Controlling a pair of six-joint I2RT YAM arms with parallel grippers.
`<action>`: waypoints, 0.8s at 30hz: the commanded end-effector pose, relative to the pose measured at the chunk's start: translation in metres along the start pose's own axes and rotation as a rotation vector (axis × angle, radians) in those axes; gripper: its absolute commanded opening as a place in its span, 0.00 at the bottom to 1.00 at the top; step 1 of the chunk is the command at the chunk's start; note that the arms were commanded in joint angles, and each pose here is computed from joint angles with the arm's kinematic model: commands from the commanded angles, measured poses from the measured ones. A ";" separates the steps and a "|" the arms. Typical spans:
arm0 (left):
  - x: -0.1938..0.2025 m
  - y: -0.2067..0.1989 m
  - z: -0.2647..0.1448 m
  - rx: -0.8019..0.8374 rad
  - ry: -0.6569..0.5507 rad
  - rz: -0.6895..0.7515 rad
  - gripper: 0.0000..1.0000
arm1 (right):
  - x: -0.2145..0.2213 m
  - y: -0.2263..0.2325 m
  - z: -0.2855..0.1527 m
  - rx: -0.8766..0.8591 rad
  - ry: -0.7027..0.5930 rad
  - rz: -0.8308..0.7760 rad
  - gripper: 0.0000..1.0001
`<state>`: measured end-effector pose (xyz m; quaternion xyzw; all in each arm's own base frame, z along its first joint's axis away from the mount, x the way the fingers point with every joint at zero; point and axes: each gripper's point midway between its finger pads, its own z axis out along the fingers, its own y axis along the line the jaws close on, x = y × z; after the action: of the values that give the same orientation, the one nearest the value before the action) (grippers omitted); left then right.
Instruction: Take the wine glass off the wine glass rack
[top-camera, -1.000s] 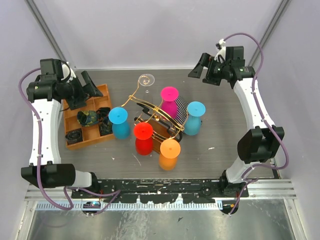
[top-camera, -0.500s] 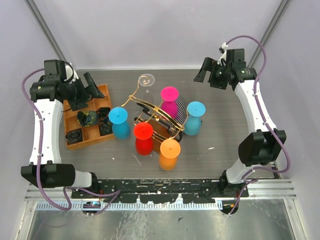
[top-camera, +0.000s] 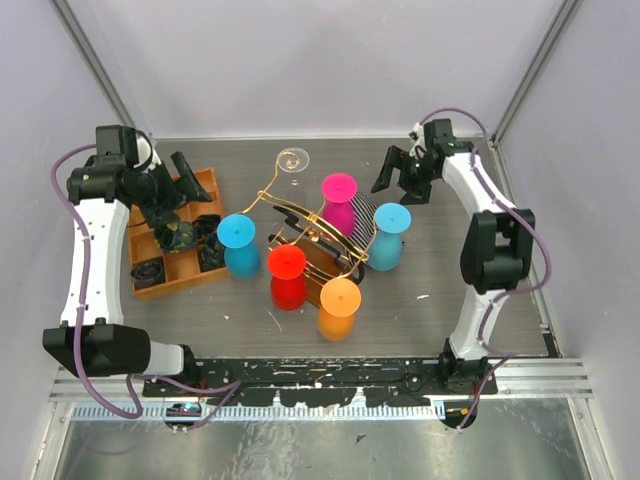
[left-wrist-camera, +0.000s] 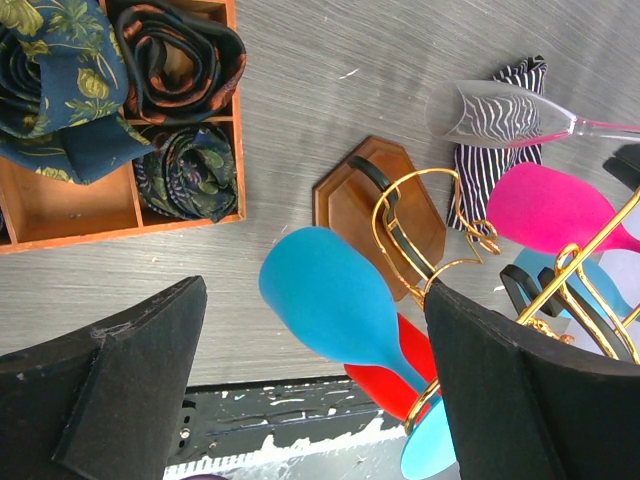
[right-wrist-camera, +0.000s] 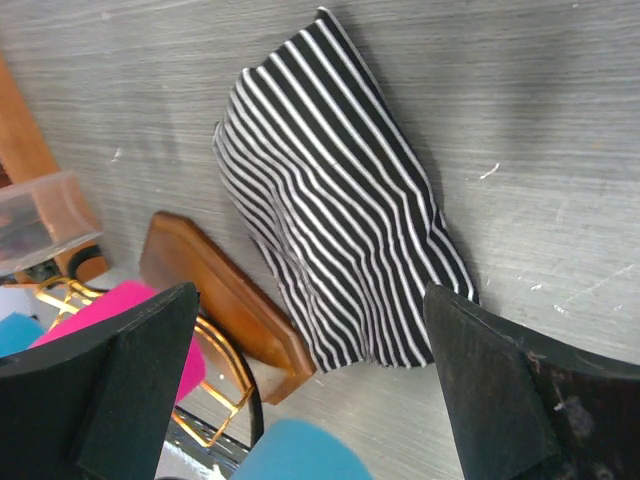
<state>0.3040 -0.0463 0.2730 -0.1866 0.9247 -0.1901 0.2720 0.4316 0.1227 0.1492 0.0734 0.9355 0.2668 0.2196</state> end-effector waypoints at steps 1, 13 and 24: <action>0.000 -0.005 -0.005 0.023 -0.023 0.015 0.98 | -0.009 0.013 0.008 0.078 0.054 -0.166 1.00; 0.003 -0.009 -0.009 0.043 -0.010 0.015 0.98 | 0.002 -0.034 0.048 0.302 0.171 -0.244 1.00; 0.002 -0.013 -0.008 0.062 0.003 0.011 0.98 | 0.026 -0.042 0.074 0.437 0.255 -0.398 1.00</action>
<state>0.3016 -0.0516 0.2735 -0.1836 0.9237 -0.2046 0.2669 0.4370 0.1168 0.0546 -0.0538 0.9904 0.0574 0.1136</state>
